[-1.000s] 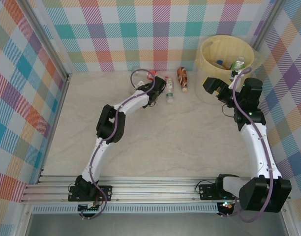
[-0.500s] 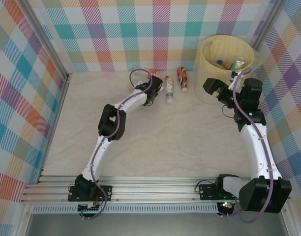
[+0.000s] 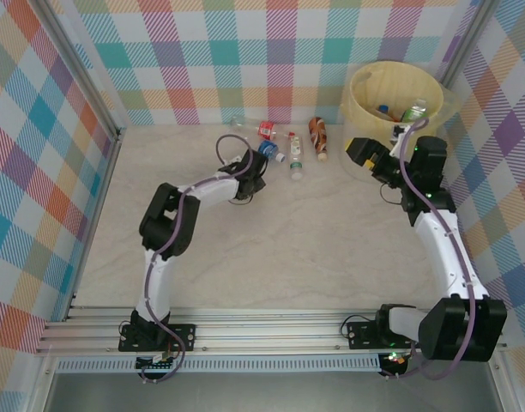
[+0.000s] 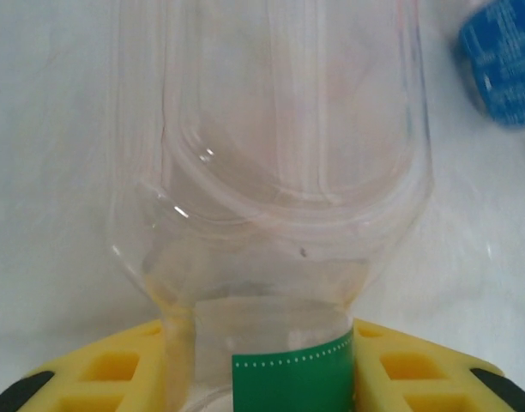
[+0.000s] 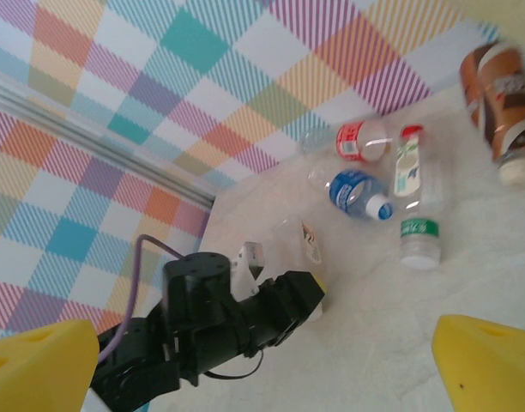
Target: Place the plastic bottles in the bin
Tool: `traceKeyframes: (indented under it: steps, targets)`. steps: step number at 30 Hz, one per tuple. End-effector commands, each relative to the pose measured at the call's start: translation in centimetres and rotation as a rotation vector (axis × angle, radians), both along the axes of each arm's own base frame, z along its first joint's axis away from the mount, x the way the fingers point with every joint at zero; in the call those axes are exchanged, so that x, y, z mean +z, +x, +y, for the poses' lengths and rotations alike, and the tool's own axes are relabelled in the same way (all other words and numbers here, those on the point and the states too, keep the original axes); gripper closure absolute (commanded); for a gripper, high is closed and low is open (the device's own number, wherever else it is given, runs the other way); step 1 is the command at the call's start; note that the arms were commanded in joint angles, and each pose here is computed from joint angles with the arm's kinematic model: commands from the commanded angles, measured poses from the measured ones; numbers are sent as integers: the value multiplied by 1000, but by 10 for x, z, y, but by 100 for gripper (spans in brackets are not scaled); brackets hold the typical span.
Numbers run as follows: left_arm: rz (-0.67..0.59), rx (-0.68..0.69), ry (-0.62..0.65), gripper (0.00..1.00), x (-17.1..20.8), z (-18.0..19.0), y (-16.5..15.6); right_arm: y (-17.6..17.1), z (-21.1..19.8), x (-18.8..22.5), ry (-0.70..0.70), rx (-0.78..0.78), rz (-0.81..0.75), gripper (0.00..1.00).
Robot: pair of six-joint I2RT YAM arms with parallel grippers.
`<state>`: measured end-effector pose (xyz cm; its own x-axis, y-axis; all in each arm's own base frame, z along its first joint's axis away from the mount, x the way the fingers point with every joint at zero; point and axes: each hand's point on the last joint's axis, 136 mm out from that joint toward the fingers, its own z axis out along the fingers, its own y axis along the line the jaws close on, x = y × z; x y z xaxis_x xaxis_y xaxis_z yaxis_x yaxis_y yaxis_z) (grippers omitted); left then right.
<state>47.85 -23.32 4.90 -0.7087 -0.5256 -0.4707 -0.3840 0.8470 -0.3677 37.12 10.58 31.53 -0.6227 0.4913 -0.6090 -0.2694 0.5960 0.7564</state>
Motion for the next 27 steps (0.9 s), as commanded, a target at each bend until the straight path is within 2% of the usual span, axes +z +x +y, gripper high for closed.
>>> traceKeyframes:
  steps: [1,6,12,18,22,27]
  targets:
    - [-199,-201,-148,77,81,-24,-7,-1,21,4,47,54,-23,0]
    - [-344,-501,-205,76,143,-45,-62,8,40,-7,103,50,93,0]
    - [-425,-733,-150,76,182,-61,-109,13,83,2,180,212,175,0]
    - [-468,-843,-74,76,200,-79,-127,18,113,21,187,309,132,0]
    - [-490,-884,-63,76,206,-93,-130,25,123,5,133,283,195,0]
    - [-513,-920,-135,76,214,-109,-134,32,124,-20,91,251,251,0]
